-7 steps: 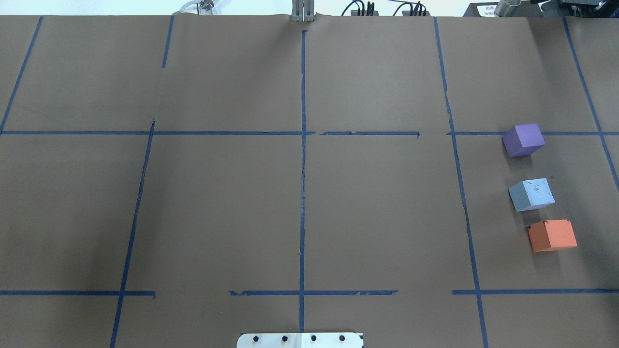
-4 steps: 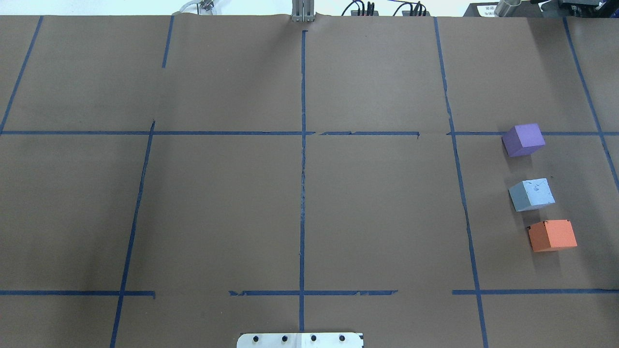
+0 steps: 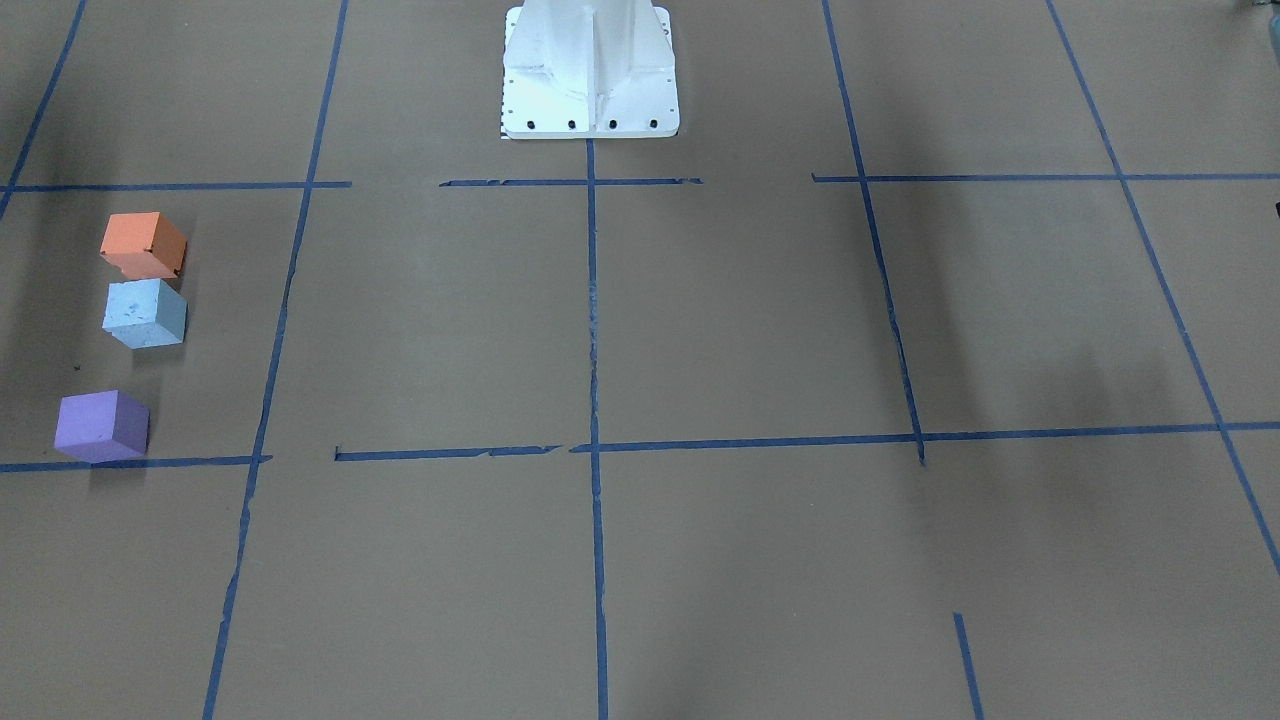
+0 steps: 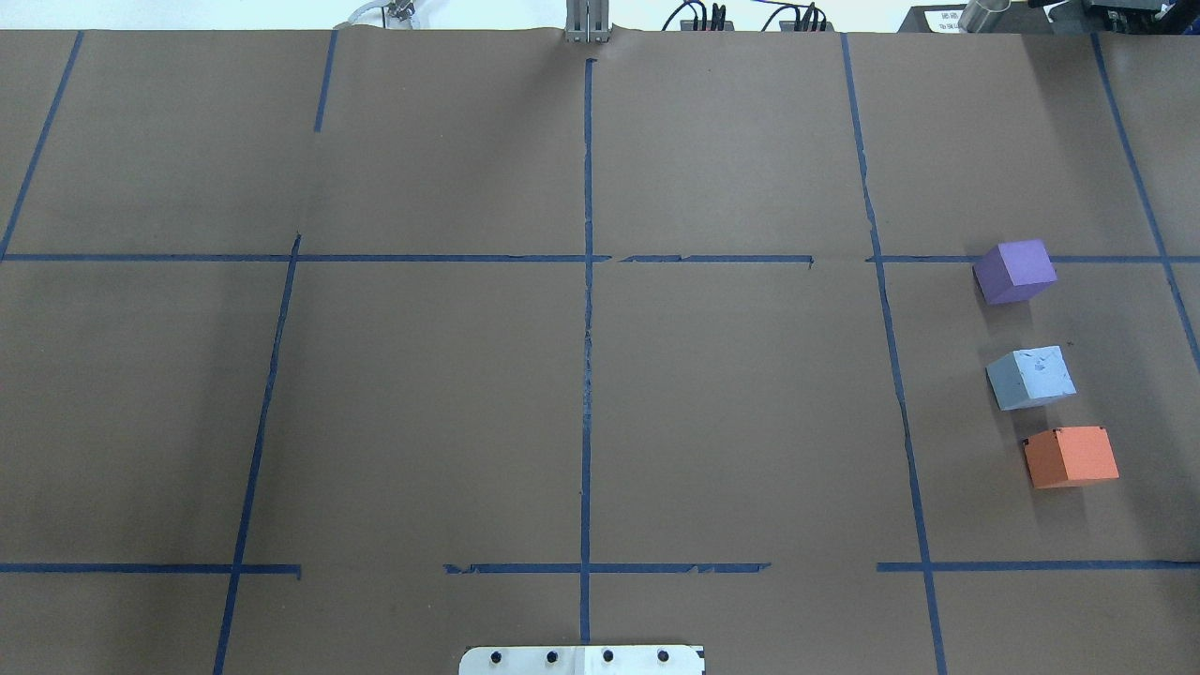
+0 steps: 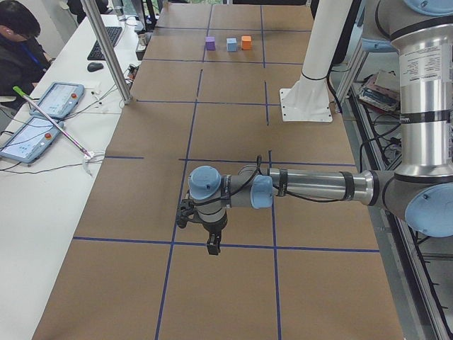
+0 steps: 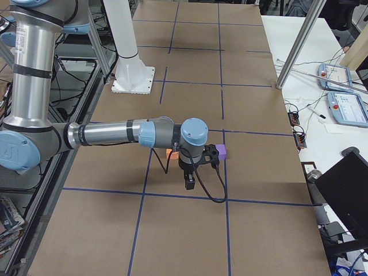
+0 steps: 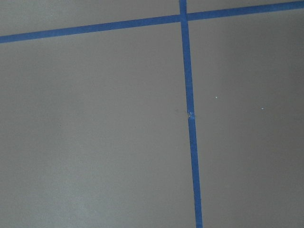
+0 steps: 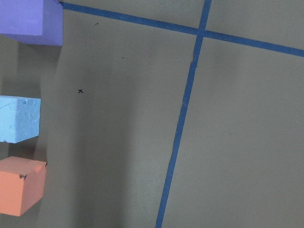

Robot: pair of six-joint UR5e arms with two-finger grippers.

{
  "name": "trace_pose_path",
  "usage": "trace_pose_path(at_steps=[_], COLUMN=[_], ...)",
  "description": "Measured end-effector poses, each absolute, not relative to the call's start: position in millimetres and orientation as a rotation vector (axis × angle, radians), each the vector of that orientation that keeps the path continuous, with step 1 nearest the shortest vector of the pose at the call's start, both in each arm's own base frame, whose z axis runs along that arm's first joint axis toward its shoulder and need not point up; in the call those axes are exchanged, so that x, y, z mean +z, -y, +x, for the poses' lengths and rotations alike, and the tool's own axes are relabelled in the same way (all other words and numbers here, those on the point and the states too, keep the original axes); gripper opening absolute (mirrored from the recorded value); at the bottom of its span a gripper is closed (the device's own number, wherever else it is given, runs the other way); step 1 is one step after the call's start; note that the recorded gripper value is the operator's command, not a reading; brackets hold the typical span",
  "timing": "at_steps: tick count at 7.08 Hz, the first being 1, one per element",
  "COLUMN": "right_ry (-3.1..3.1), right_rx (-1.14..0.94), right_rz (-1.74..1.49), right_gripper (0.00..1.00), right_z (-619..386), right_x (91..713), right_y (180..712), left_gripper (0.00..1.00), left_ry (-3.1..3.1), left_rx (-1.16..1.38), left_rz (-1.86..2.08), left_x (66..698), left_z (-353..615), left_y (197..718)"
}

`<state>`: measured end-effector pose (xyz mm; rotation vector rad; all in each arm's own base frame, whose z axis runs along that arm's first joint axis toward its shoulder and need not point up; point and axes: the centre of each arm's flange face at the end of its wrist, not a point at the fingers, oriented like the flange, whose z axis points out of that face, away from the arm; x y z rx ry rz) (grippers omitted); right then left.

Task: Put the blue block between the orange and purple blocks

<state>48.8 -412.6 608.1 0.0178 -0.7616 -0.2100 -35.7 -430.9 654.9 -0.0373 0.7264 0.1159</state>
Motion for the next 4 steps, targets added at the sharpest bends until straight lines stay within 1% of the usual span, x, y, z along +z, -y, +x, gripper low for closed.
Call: trace_pose_path(at_steps=[4], right_ry=[0.761], right_rx=[-0.205], right_rz=[0.015], right_gripper=[1.0], right_z=[48.7], right_x=[608.3], right_y=[412.4], left_gripper=[1.0], left_ry=[-0.728], left_rx=[0.116], left_rz=[-0.037], left_x=[654.6], left_z=[-35.7], left_y=[430.4])
